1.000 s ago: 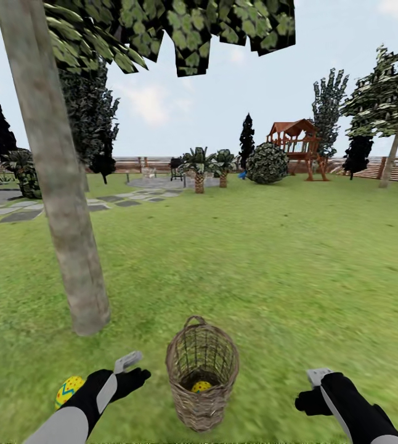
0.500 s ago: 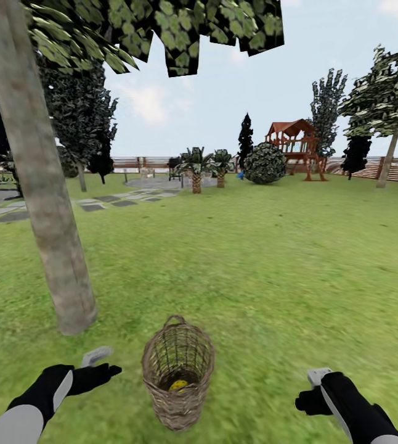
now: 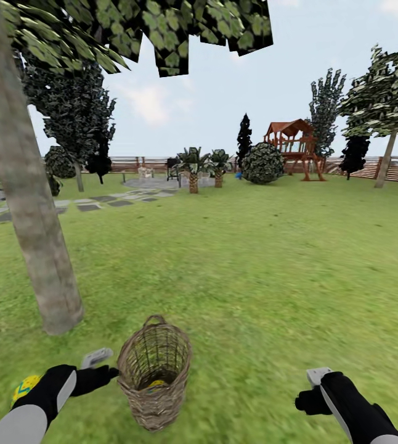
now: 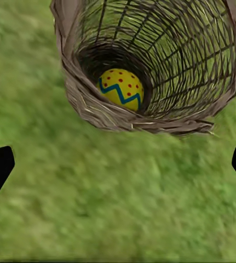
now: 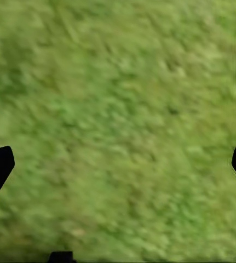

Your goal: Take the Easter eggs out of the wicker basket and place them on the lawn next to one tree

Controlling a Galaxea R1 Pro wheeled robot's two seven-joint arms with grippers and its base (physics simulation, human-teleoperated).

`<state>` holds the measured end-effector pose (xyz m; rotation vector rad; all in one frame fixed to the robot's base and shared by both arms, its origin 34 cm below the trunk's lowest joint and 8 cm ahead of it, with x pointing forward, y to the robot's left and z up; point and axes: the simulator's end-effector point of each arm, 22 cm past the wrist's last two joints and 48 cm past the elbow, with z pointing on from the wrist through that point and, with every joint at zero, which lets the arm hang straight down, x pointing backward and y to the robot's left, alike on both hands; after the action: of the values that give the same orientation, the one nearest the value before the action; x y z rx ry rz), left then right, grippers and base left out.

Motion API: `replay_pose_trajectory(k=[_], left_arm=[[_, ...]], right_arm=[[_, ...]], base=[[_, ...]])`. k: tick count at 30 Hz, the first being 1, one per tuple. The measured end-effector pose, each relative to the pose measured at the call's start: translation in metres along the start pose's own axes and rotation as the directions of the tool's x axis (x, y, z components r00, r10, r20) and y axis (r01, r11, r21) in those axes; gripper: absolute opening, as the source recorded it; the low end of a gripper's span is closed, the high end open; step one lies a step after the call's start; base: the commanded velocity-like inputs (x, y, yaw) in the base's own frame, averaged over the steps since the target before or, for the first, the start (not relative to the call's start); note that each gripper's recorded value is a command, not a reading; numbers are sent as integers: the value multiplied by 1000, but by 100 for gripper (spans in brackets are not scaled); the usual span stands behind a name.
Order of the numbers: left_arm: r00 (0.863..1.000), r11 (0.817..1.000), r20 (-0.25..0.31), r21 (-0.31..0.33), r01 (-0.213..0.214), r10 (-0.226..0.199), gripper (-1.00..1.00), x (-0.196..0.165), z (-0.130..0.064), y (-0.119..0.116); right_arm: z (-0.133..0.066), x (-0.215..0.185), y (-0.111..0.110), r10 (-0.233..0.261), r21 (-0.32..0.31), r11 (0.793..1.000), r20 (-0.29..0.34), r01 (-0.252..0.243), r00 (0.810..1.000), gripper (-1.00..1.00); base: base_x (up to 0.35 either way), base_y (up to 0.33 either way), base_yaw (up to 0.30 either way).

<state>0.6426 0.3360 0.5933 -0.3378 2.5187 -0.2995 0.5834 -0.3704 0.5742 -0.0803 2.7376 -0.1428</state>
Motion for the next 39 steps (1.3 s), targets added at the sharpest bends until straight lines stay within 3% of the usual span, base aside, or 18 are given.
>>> replay_pose_trajectory(k=[4, 6, 15, 34, 39], left_arm=[[1000, 997, -6, -76, 2, -3, 100, 5, 4, 5], [1000, 996, -7, -85, 3, -4, 100, 6, 4, 6], [1000, 997, -7, -79, 15, -15, 100, 4, 1, 3], [1000, 997, -17, -77, 13, -14, 100, 9, 3, 0], [1000, 997, -10, -75, 19, -20, 100, 7, 3, -1]], right_arm=[[0, 0, 0, 0, 0, 1000, 0, 0, 1000, 100], [0, 0, 0, 0, 0, 1000, 0, 0, 1000, 100], [-3, -1, 0, 0, 0, 1000, -1, 0, 1000, 100], [-3, -1, 1, 0, -2, 1000, -1, 0, 1000, 100], [-2, -1, 1, 0, -2, 1000, -1, 0, 1000, 100]], base=[[0, -334, 0], [0, -334, 0], [29, -143, 0], [322, 3, 0], [46, -43, 0]])
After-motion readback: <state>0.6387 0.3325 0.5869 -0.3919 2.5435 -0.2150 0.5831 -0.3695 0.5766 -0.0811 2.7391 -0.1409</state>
